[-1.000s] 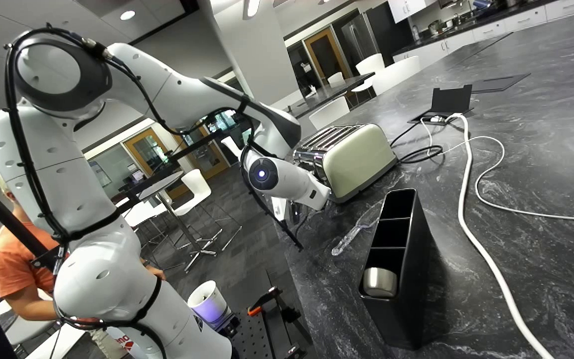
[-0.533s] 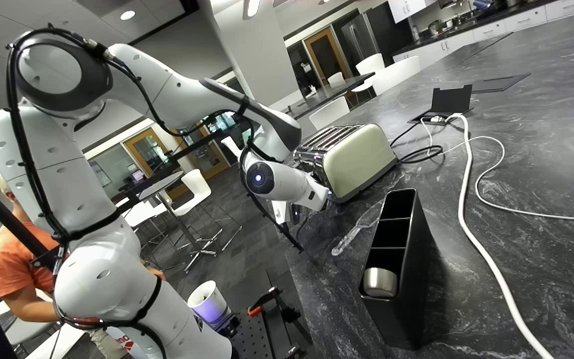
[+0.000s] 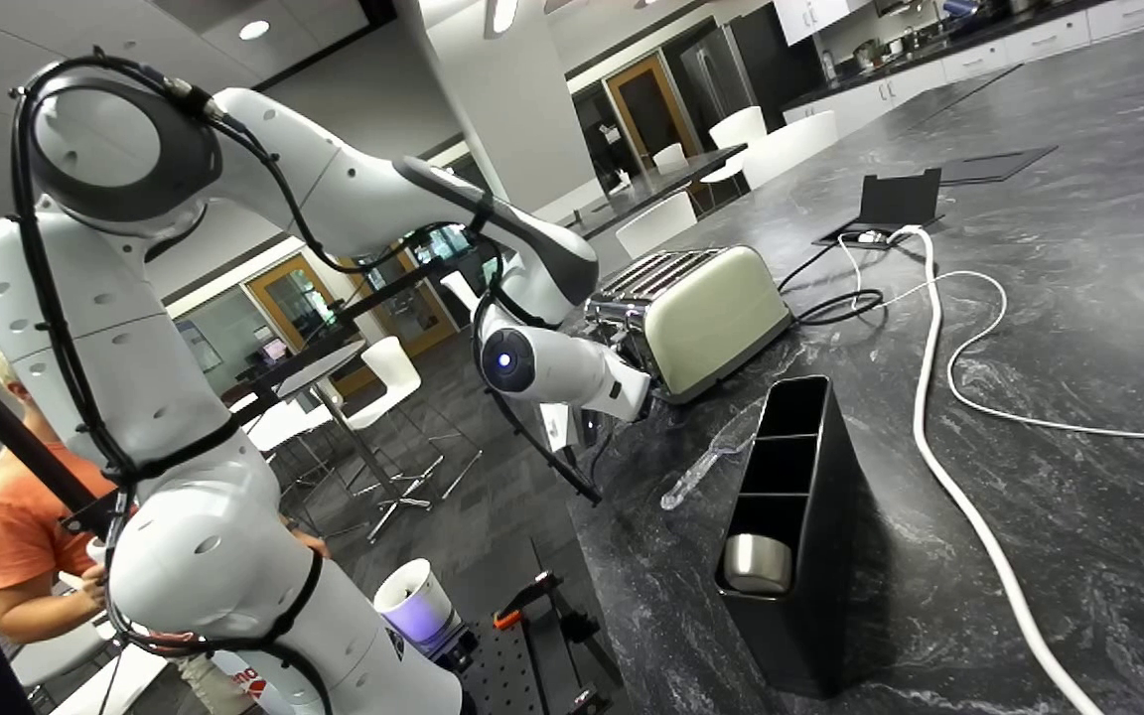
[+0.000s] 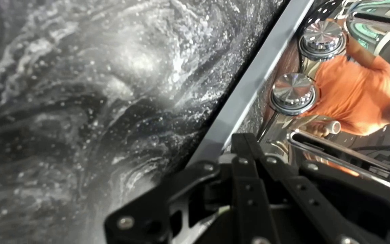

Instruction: Press the button on the toaster

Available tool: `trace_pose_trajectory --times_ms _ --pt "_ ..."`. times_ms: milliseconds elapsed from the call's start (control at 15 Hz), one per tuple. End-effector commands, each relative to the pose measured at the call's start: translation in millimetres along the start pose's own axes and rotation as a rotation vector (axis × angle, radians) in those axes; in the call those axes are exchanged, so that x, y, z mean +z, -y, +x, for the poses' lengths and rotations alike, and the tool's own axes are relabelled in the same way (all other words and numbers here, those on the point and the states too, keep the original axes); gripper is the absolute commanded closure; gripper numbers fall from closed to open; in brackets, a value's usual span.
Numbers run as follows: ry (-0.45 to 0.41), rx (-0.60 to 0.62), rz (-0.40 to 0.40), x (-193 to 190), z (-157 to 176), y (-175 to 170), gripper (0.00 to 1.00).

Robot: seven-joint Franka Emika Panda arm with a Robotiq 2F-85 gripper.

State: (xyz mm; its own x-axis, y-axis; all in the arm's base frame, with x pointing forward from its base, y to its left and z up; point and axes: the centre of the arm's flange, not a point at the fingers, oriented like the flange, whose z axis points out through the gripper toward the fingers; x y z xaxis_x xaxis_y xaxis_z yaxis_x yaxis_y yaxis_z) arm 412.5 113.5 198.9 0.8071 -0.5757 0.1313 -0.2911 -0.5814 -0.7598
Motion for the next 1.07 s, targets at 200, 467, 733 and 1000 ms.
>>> trace_pose_trajectory --times_ms 200,467,733,1000 --pt "-0.068 -0.019 -0.074 -73.1 -19.8 21.0 1.0" --pt "-0.105 -0.089 -0.024 -117.2 -40.6 36.1 1.0" --pt "-0.171 -0.161 -0.021 -153.2 -54.0 53.9 1.0" --pt "-0.238 -0.227 -0.032 -173.4 -56.1 78.6 1.0"
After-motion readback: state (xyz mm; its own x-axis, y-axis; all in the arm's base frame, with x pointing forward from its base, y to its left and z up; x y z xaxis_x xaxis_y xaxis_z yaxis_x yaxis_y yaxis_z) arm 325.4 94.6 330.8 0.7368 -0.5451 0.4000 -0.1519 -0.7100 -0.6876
